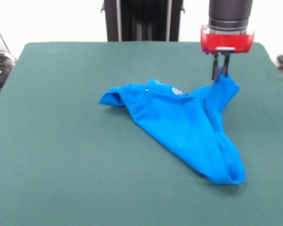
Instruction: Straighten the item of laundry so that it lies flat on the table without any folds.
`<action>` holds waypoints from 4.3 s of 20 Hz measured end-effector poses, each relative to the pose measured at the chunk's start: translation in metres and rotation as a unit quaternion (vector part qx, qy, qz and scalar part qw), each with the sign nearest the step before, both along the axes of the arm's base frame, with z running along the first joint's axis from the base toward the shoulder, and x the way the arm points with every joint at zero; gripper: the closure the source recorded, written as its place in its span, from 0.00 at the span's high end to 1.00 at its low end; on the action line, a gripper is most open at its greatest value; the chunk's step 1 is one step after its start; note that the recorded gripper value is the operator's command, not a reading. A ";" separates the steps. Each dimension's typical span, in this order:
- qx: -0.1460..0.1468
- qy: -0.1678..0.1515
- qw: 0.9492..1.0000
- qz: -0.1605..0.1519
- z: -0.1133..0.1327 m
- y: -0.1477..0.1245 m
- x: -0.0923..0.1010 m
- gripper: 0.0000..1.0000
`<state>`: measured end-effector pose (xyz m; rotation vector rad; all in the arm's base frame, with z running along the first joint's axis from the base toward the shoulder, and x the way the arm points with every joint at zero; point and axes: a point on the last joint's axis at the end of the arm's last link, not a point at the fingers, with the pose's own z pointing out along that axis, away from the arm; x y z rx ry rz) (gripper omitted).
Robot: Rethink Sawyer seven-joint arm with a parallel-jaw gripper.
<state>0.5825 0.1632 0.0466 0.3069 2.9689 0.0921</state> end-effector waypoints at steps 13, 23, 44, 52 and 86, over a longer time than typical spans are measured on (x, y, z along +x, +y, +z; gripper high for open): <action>0.001 0.010 1.000 0.003 -0.015 0.020 -0.033 0.00; 0.015 0.022 1.000 -0.003 -0.018 0.079 -0.044 0.00; 0.021 0.044 0.998 -0.048 -0.044 0.103 -0.048 1.00; 0.020 0.038 0.995 -0.093 -0.023 0.046 -0.006 1.00; -0.028 0.040 0.994 -0.093 -0.027 -0.103 0.011 1.00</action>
